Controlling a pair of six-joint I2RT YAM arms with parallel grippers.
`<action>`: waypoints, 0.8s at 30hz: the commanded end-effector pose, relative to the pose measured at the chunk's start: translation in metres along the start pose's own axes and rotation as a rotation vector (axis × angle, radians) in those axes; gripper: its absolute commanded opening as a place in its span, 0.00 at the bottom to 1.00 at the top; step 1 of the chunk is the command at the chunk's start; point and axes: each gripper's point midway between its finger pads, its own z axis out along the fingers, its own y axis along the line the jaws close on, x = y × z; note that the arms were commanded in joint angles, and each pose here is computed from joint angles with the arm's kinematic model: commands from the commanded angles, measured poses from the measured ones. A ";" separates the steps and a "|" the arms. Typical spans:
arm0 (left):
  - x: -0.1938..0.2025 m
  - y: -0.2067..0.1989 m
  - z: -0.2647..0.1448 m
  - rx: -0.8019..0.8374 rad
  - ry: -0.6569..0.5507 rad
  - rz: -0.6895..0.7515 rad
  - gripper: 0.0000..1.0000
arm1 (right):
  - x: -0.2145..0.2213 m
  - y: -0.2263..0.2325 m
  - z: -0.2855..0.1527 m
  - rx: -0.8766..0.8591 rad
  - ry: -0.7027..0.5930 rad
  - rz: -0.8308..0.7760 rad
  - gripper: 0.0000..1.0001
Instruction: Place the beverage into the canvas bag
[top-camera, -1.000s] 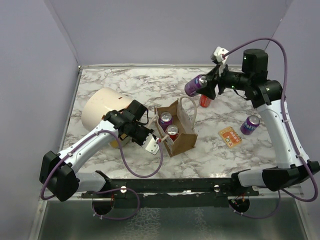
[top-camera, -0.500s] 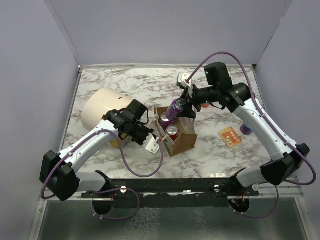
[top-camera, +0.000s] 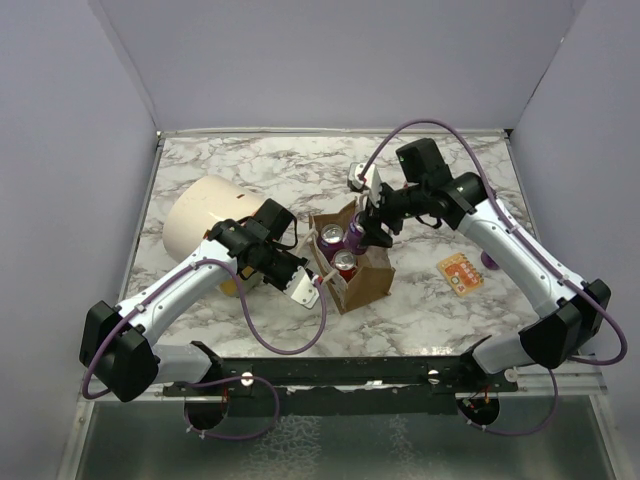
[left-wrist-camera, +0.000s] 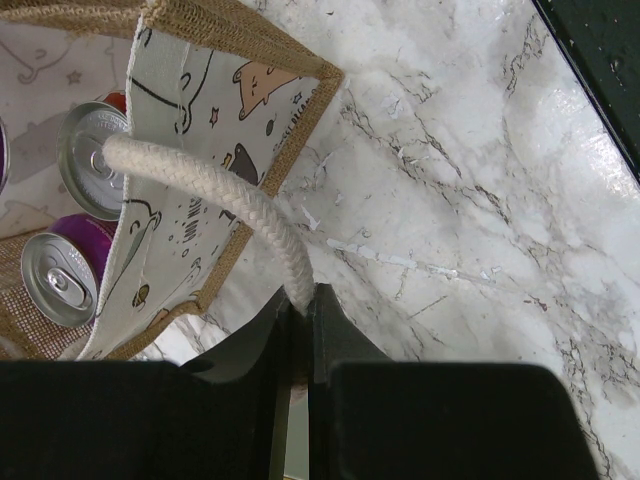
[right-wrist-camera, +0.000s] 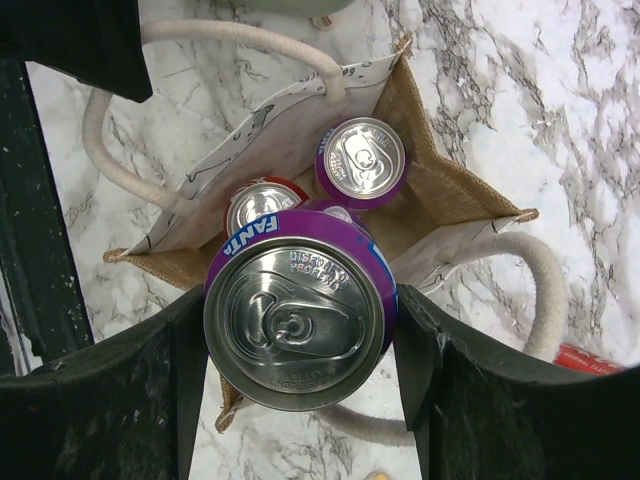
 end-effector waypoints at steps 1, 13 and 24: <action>-0.006 0.001 -0.002 0.002 -0.031 0.009 0.00 | -0.017 -0.008 0.001 0.055 -0.039 -0.050 0.01; -0.005 0.001 -0.001 0.003 -0.027 0.008 0.00 | -0.010 -0.018 0.001 0.120 -0.007 -0.034 0.01; -0.006 0.001 -0.002 0.001 -0.028 0.008 0.00 | -0.010 -0.034 0.012 0.177 0.020 -0.008 0.01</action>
